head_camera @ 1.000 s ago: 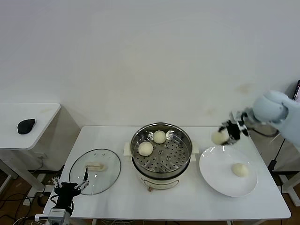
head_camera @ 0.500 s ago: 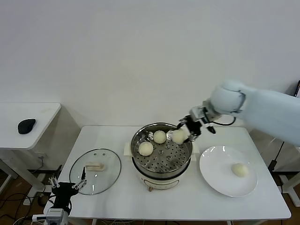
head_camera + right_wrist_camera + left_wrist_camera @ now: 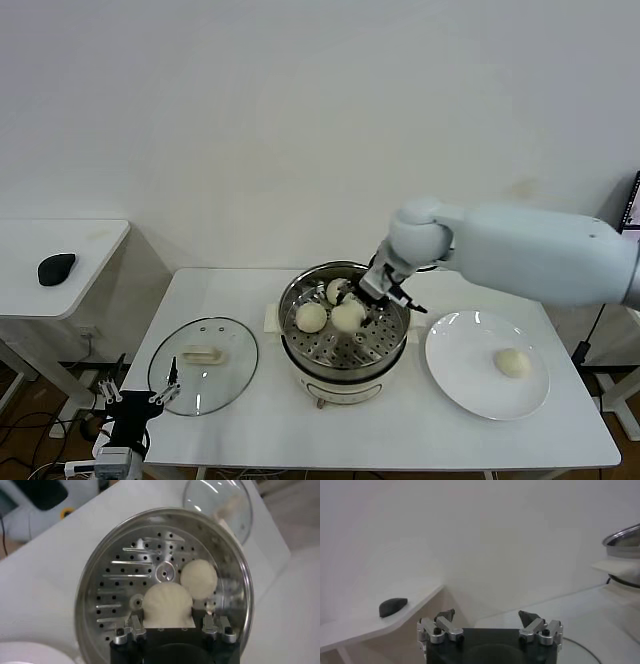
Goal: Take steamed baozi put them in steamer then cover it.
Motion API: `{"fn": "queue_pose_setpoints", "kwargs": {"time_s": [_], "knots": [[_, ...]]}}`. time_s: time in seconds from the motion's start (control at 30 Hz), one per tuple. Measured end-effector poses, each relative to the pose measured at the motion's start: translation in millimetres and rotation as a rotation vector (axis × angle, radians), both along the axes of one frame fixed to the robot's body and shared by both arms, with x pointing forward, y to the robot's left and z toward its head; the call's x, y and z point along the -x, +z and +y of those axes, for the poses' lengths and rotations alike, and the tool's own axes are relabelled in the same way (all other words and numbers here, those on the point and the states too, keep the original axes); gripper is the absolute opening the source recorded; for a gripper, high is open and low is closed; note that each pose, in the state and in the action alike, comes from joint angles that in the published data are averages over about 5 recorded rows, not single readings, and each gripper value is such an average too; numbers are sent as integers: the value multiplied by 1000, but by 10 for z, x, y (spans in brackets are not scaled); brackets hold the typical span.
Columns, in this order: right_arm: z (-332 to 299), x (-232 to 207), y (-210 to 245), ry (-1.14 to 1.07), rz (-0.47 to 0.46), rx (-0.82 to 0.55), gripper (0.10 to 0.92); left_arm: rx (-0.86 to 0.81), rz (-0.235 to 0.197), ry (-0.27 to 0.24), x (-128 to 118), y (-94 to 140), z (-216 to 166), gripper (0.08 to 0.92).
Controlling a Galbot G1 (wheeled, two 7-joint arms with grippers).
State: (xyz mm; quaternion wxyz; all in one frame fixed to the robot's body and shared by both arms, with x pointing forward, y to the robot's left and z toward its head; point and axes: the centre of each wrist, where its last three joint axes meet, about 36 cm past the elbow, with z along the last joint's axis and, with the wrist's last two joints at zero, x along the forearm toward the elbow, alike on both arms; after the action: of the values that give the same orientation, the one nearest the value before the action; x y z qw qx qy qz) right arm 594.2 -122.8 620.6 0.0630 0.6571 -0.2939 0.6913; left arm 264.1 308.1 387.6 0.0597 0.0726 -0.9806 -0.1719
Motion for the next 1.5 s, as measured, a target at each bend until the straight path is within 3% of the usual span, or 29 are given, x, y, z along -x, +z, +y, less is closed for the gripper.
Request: {"fn": "queue_pose_setpoints", "kwargs": {"time_s": [0.47,0.73,0.87,1.1,1.5], "knots": [[200,99,-211,200,-3,87,610,0,5,13,17,-39,20,823],[180,86,-133,226,-19,79,793,-2,-2,11,10,-18,14,823],[107,62,12,197,-26,67,820,-9,-7,9,-3,4,41,823],[-229,6,329,15,-49,48,823,-16,-12,0,-25,27,71,823],[-1297,168,545,-530,-47,-14,823,-25,-18,-28,-69,47,56,823]]}}
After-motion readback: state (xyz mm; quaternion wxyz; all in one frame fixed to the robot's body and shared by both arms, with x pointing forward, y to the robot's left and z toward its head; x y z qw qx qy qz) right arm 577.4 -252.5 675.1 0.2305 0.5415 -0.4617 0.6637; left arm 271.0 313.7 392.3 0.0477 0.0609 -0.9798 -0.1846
